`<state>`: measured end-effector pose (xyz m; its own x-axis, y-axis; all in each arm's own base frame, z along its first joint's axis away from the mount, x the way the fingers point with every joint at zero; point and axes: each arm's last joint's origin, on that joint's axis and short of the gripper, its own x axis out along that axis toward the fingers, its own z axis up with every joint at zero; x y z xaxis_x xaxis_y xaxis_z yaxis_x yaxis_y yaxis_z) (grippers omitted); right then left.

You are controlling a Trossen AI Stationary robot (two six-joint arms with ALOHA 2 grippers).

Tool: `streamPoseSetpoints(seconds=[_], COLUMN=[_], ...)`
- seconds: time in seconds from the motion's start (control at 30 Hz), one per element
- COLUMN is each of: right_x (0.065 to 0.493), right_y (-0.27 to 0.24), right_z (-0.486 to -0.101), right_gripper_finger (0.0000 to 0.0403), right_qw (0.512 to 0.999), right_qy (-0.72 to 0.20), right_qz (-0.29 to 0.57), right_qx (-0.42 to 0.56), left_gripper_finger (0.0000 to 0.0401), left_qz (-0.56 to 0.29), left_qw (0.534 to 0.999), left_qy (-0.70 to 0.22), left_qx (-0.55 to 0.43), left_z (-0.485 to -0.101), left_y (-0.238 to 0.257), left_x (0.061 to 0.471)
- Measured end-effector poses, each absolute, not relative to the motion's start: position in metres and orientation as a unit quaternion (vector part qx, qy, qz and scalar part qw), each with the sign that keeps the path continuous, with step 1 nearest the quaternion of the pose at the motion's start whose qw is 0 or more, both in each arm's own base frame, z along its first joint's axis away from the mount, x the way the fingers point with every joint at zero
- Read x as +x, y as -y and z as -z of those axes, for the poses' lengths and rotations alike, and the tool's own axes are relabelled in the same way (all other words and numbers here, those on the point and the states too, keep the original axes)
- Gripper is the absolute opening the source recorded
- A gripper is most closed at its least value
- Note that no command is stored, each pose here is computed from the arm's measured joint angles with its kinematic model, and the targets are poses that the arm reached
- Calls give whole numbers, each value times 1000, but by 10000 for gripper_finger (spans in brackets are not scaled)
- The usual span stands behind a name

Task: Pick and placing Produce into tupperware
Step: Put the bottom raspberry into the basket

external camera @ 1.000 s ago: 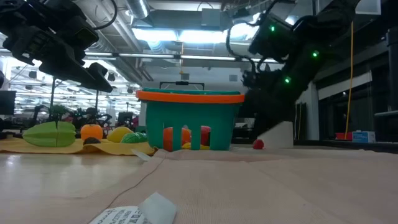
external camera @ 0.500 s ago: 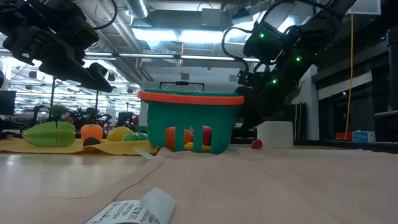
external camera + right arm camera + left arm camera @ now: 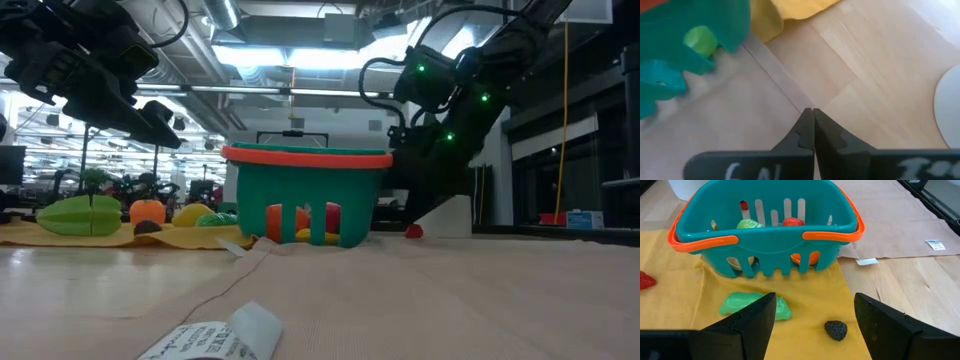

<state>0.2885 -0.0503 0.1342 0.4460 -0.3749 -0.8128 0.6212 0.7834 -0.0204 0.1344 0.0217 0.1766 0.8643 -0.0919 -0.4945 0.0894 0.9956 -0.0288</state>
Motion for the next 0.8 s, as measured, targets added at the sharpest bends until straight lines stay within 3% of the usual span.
streamPoseSetpoints(seconds=[0.37, 0.8], right_x=[280, 278], right_y=[45, 45], right_z=[-131, -167], right_gripper_finger=[0, 0], right_qw=[814, 856], right_qy=[-480, -399], right_qz=[287, 295], right_qx=[155, 146], left_gripper_finger=[261, 261], left_qz=[47, 47], left_qw=[965, 965], left_qy=[-256, -259], left_qx=[-2, -3], left_z=[-177, -176], left_y=[-22, -22], left_x=[134, 134])
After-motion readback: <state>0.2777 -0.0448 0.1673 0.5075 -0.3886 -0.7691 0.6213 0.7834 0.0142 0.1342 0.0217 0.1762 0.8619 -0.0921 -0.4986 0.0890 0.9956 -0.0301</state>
